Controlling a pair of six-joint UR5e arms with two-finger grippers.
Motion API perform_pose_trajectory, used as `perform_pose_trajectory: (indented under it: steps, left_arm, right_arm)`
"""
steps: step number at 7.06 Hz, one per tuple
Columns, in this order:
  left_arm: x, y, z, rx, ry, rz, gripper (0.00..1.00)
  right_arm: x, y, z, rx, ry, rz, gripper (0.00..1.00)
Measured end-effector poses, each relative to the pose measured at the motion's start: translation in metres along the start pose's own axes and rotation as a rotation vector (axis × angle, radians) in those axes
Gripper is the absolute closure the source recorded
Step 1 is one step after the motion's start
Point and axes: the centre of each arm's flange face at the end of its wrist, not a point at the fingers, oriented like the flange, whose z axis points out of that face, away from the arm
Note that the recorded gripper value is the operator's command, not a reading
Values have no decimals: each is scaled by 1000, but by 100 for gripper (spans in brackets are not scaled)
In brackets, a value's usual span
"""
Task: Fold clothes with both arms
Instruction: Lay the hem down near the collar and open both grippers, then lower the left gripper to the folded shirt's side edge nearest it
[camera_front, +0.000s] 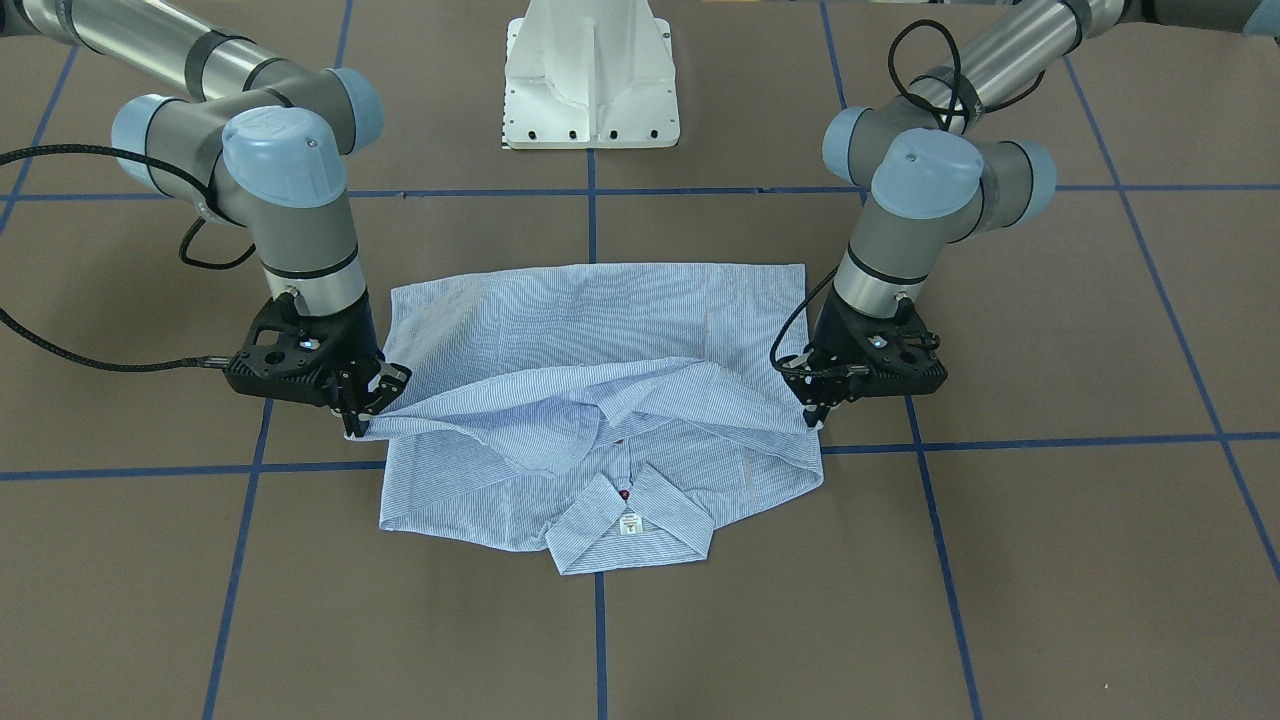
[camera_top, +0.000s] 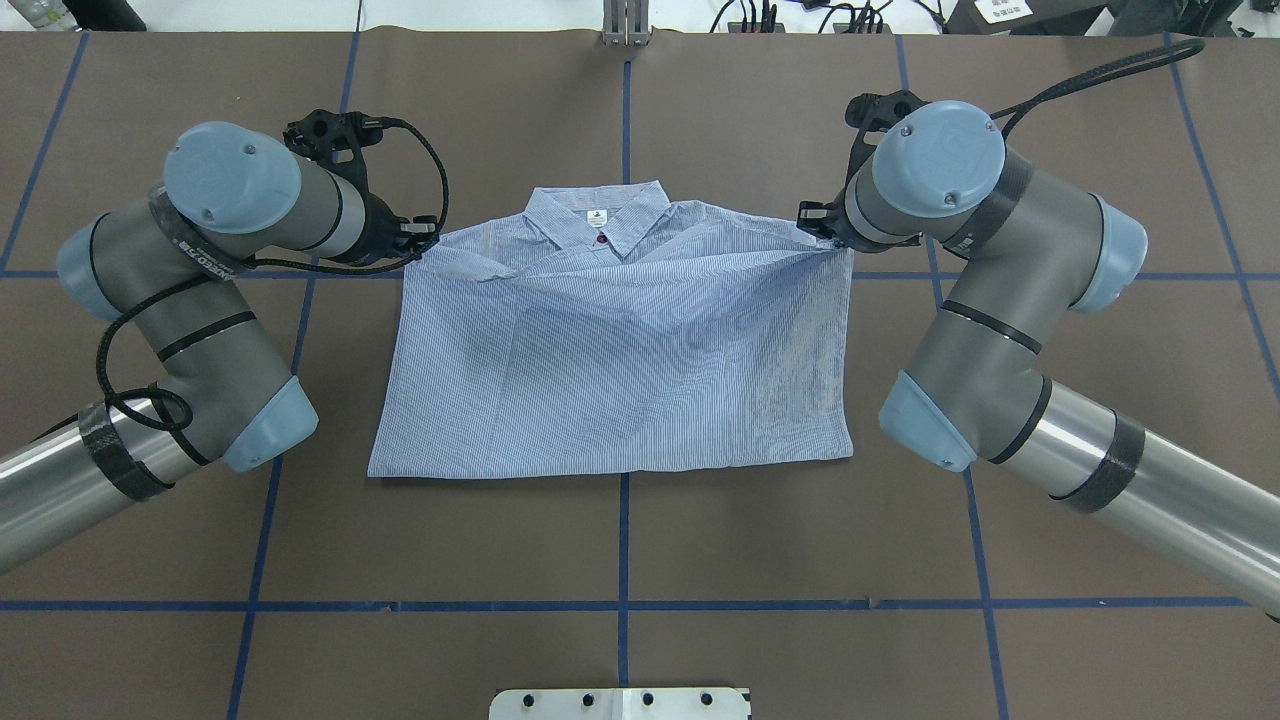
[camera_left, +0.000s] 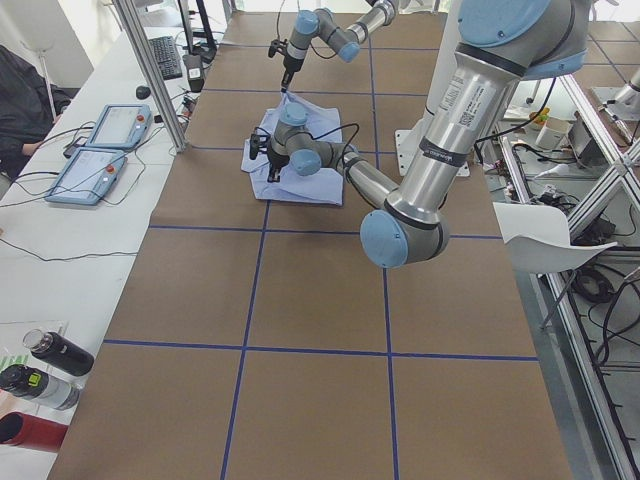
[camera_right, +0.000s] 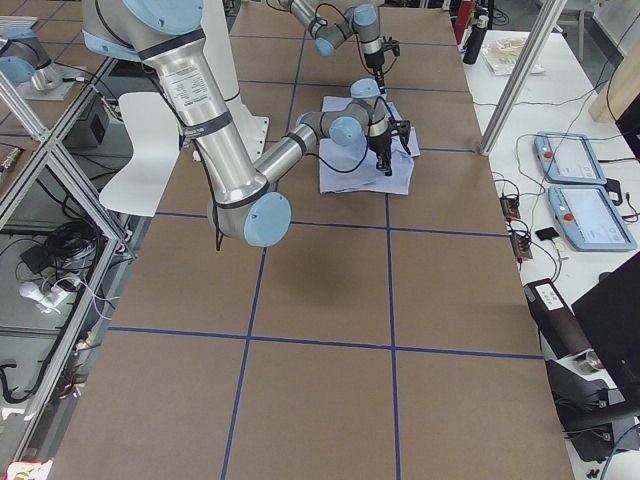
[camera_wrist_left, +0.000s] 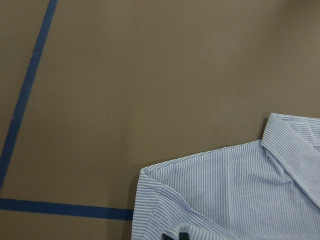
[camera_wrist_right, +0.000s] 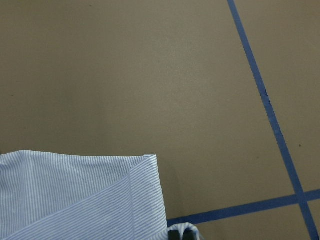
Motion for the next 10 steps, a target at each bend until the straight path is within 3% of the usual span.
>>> perform_pose_trajectory:
  steps: [2, 3, 4, 6, 8, 10]
  left_arm:
    - [-6, -13, -4, 8, 9, 34, 100]
    - [-11, -20, -7, -2, 15, 52, 54]
    - [-16, -28, -10, -12, 28, 57, 1]
    - [-28, -47, -23, -45, 68, 97, 0]
    - [-49, -58, -41, -141, 147, 188, 0]
    - [-80, -26, -54, -190, 203, 207, 0]
  right_arm:
    - [4, -5, 4, -13, -13, -2, 100]
    - [5, -7, 8, -16, -23, -2, 1]
    - [4, -8, 11, -19, -32, -4, 0]
    - [3, -23, 4, -55, -63, -24, 0]
    - [12, -55, -13, -138, -118, -41, 0]
    - [24, -68, -13, -162, -128, -75, 0]
